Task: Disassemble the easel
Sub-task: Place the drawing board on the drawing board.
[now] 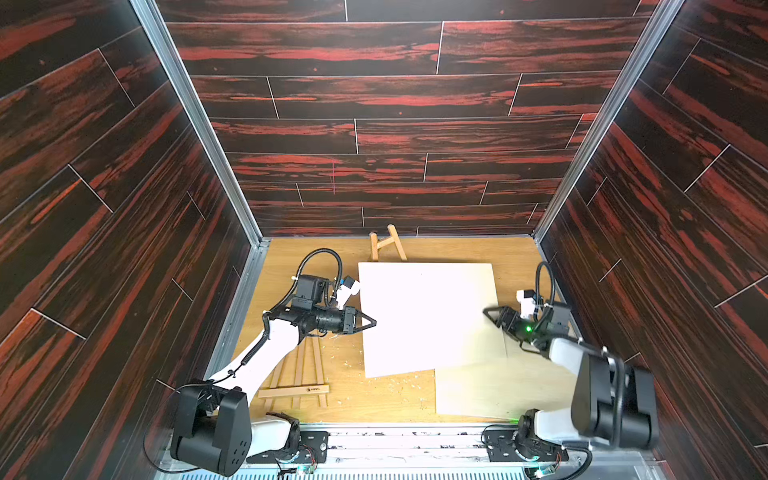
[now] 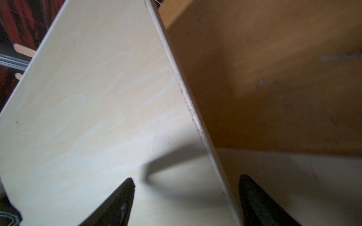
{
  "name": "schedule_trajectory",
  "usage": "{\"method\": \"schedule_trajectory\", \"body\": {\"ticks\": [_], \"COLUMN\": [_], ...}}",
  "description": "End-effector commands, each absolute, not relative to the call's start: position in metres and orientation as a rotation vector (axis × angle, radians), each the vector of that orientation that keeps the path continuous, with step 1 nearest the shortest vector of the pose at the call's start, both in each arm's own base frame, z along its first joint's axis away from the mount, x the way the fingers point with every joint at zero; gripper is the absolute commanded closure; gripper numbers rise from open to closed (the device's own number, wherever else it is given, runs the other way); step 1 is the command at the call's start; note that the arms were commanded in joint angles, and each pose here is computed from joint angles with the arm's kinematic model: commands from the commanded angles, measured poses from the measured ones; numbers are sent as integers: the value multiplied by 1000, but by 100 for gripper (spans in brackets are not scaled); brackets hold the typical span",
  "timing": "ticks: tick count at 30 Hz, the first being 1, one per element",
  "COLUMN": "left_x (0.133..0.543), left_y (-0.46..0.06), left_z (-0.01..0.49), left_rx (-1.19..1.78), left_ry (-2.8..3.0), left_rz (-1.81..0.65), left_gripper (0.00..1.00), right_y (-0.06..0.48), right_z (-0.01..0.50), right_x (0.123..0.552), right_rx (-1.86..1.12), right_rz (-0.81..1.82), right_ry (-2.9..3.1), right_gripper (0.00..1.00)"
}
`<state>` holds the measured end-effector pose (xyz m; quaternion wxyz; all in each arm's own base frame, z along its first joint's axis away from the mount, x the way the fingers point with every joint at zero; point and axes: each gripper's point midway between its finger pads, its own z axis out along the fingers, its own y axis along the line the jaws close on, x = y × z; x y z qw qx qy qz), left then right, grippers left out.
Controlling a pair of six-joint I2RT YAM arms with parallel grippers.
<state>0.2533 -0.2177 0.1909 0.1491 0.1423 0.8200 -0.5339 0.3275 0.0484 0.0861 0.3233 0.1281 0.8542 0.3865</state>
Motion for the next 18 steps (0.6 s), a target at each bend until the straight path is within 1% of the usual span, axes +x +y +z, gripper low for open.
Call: {"method": "schedule_trajectory", "body": {"ticks": [1,10,18], "left_x": [233,221,211], "left_y": [-225,-231,-241], "left_z": [158,147,133], "left_rx": [413,395,398], "left_ry": [2505,2568,2634], "left_rz": [-1523,-1575,-1590], "left_gripper": [100,100,100], "right_y": [109,115,109], "right_z": [136,126,119], "right_x": [282,243,227], "right_rx": [133,248,381], "right_rz": [1444,1450,1356], "right_ry": [2168,2256,2370], "right_gripper": [16,16,16]}}
